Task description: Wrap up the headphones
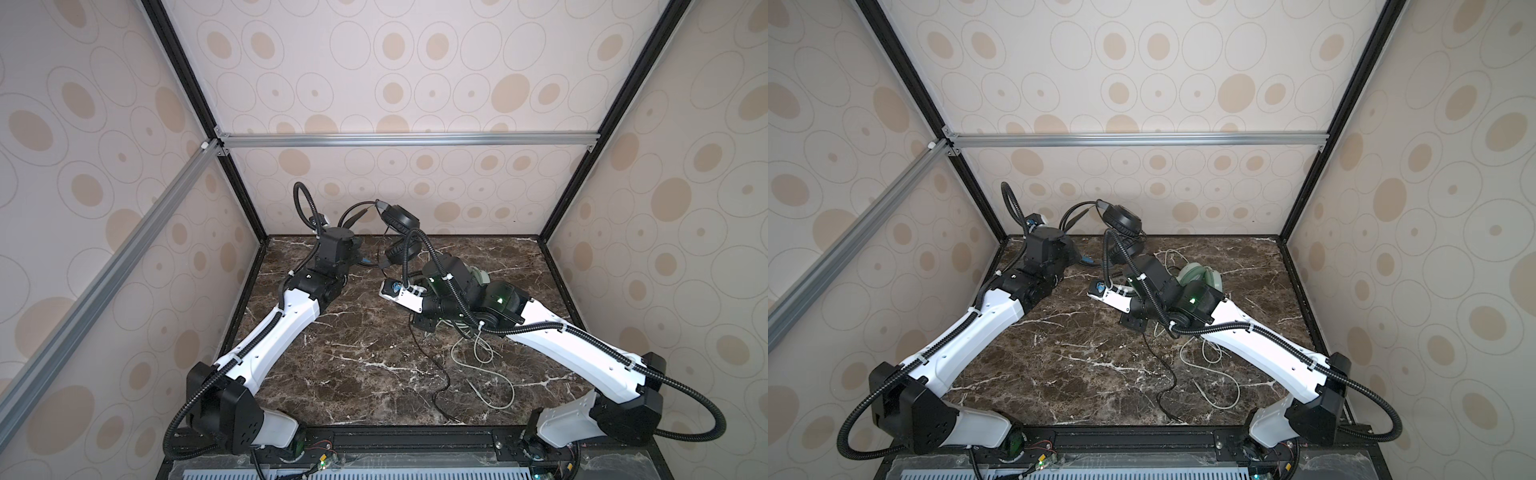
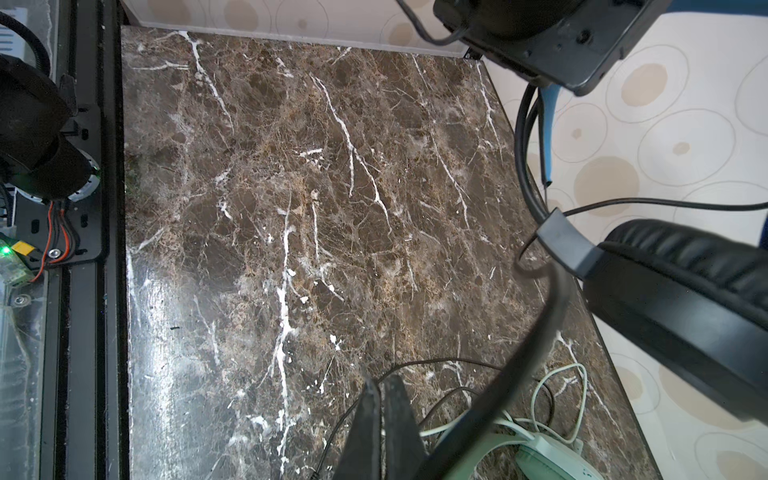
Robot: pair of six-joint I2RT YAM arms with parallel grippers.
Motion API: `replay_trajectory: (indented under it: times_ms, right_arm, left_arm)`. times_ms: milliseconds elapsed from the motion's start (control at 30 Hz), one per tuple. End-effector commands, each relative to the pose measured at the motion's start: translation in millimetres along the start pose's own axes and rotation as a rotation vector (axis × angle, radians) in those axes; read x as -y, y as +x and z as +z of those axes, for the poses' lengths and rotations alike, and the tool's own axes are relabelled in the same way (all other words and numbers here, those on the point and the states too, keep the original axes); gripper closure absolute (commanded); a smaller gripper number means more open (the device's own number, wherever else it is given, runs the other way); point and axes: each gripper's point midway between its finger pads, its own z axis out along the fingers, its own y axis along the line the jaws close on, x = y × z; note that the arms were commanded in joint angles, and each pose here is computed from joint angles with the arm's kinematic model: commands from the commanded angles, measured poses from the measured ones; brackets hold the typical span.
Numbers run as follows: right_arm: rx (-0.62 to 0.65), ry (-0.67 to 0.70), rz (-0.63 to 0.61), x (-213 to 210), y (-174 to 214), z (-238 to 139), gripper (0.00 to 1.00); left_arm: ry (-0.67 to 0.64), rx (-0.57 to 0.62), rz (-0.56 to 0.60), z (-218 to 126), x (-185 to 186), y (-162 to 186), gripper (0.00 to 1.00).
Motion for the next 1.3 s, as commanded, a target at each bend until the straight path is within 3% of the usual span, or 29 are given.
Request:
replay_trajectory:
  times_ms: [0,267,600,767,1033,1267]
  right_arm:
    - [0.030,-0.030,-0.017,-3,-16,-4,1.00]
    - [0.086,-0.059,0.024,-2,-43,2,1.00]
    - [0.033,0.046,0.010,24,-49,-9,0.99]
    - [-0.002,0.090,0.001,35,-46,-14,0.99]
    - [0.008,0.183,0.016,59,-57,-26,0.98]
    - [0.000,0.270,0.059,79,-63,-25,0.99]
  left_arm:
    - [0.059,0.063,-0.083,-18,12,-22,1.00]
    - [0.082,0.051,-0.029,-22,12,-15,1.00]
    - [0.005,0.042,0.315,-32,9,-12,1.00]
    - [0.034,0.034,0.422,-36,17,-8,1.00]
    - [0.165,0.015,0.524,-46,36,6,1.00]
    - [0.293,-0.022,0.516,-57,49,22,1.00]
